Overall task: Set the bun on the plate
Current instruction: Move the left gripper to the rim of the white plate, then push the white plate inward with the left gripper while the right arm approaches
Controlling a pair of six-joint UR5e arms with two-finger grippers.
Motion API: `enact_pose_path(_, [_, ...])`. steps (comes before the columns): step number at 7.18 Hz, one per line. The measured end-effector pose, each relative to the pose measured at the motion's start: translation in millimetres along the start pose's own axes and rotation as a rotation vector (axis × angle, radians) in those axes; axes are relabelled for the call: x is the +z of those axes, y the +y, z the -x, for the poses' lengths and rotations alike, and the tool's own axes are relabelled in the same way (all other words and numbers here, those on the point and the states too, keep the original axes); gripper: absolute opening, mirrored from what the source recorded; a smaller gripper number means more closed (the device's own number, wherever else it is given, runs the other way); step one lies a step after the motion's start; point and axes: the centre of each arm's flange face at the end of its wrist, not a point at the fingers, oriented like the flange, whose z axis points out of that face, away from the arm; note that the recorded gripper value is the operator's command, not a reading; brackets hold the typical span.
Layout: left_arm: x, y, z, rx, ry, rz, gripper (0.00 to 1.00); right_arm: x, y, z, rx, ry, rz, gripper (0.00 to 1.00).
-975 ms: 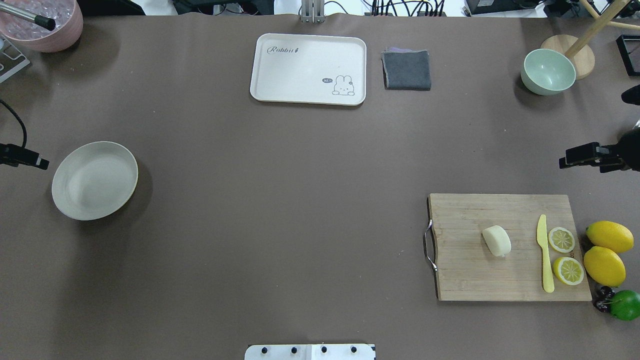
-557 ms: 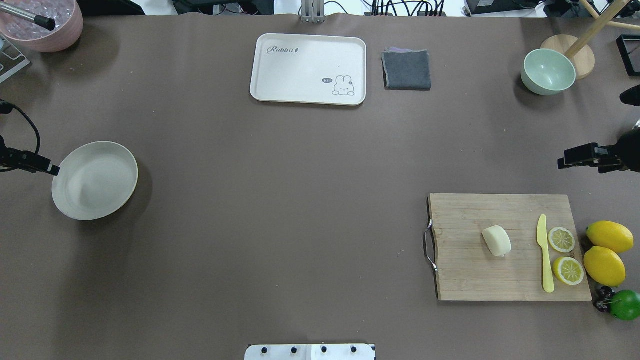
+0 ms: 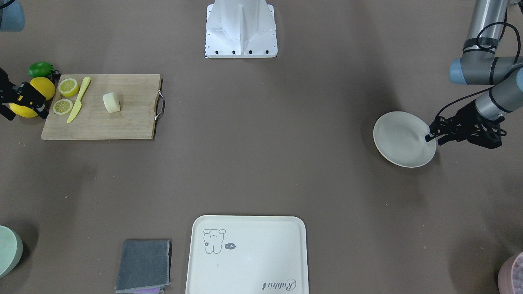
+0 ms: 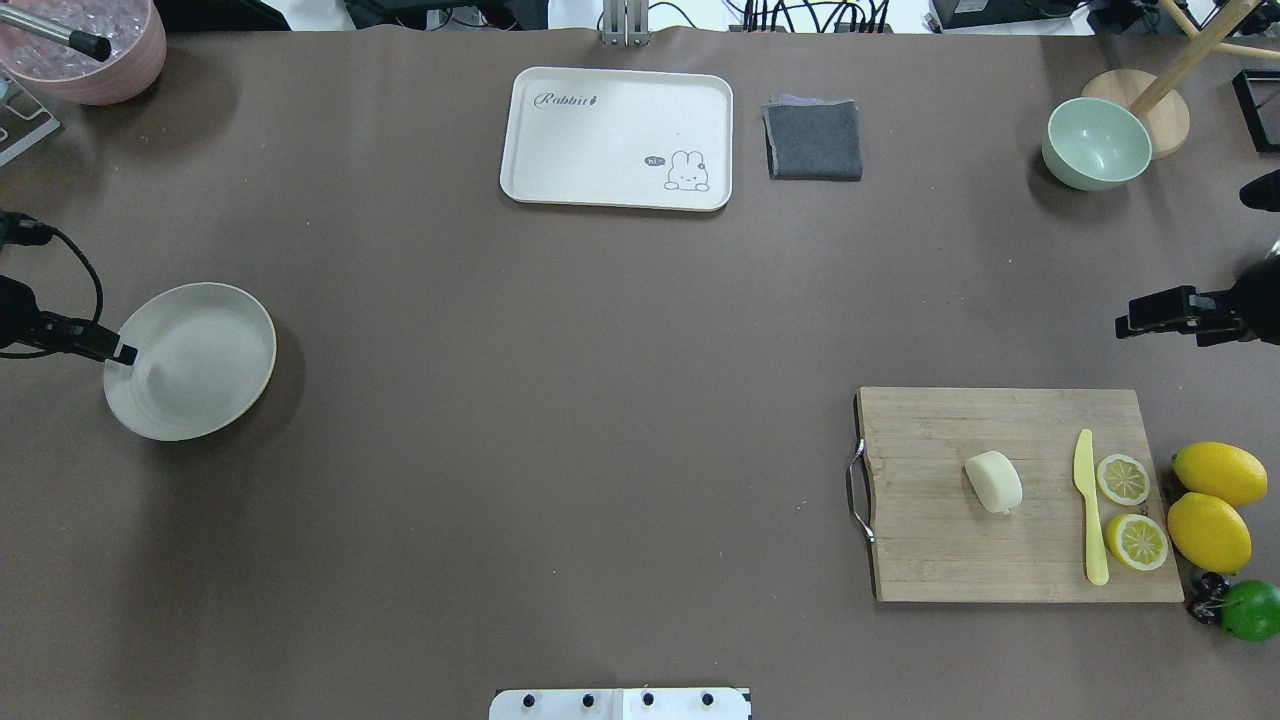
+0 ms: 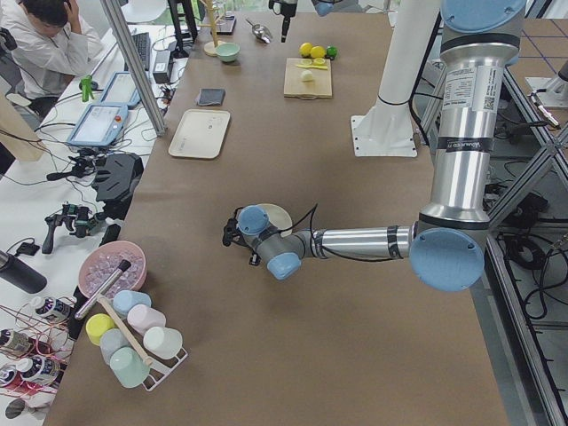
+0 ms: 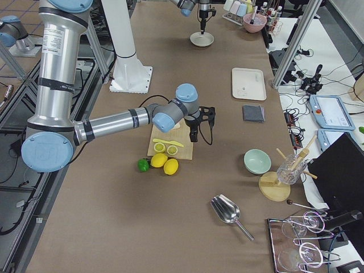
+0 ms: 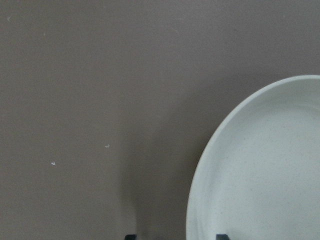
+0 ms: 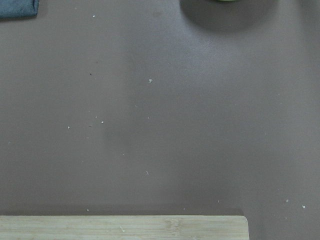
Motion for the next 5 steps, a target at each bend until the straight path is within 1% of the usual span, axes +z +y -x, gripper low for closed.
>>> enact_pose_path(3, [6.3,-2.3,-23.1,-0.022,0.042,-0.009,0.00,-0.5,-0.3,1.0,-0.001,-0.002,-0.001,1.00])
enact_pose_path(4, [1.1,-14.1,-42.5,-0.049,0.066,-0.026,0.00,-0.5,-0.3,1.1,-0.001,-0.002,-0.001,1.00])
enact_pose_path(5, [-5.1,-33.0,-82.2,-0.111,0.111,-0.045,0.00,-0.6,-0.5,1.3,-0.002,-0.002,-0.001,1.00])
